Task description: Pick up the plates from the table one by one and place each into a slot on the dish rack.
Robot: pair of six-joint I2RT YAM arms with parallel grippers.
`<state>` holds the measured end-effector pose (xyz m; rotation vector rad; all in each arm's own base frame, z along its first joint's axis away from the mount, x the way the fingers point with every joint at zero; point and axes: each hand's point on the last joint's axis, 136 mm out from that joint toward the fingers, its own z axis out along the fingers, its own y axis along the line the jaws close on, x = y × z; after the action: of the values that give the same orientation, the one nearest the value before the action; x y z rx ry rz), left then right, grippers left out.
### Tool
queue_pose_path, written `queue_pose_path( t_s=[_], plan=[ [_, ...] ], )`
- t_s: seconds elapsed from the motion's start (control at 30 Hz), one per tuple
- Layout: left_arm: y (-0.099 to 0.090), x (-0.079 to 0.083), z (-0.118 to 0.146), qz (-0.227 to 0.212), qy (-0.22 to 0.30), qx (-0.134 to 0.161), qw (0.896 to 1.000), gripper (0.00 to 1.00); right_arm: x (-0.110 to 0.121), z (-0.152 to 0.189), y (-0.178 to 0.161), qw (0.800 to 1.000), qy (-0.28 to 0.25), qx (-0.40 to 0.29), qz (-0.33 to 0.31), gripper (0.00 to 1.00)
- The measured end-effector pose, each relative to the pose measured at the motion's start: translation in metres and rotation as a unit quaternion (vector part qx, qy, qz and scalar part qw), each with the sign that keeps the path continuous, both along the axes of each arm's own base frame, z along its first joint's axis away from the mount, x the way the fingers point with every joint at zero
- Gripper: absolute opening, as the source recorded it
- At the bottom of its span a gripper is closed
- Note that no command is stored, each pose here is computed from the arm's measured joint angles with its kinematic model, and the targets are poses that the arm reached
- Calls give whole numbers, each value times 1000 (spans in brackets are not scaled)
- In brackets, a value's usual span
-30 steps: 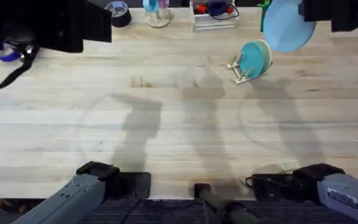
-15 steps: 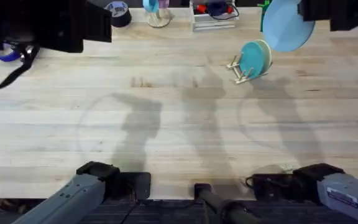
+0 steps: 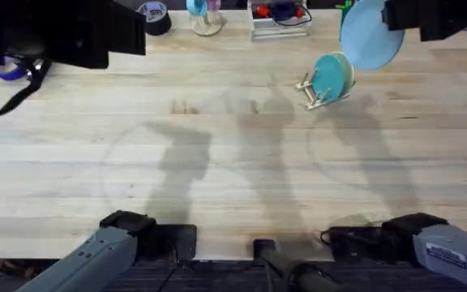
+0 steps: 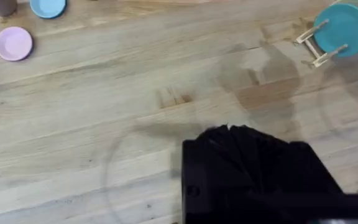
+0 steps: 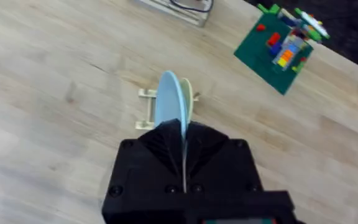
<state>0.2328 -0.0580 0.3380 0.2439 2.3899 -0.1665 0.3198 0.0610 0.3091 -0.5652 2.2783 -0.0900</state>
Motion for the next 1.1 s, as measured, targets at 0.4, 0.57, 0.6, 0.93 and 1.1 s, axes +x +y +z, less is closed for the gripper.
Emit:
queue_pose_path(
  t_s=[0.4,0.57,0.6,0.93,1.1],
  plan=[
    [0,0,0,0,0,0,1000,39,1,0,-17,999,-3,-31,-33,27],
    [0,0,0,0,0,0,1000,40,4,-3,-31,998,1,-33,-55,27],
    [0,0,0,0,0,0,1000,40,5,-3,-33,998,3,-33,-58,27],
    [0,0,0,0,0,0,1000,40,6,-6,-30,998,8,-25,-51,27],
    [0,0,0,0,0,0,1000,41,7,-9,-22,999,14,-11,-36,27]
  ],
)
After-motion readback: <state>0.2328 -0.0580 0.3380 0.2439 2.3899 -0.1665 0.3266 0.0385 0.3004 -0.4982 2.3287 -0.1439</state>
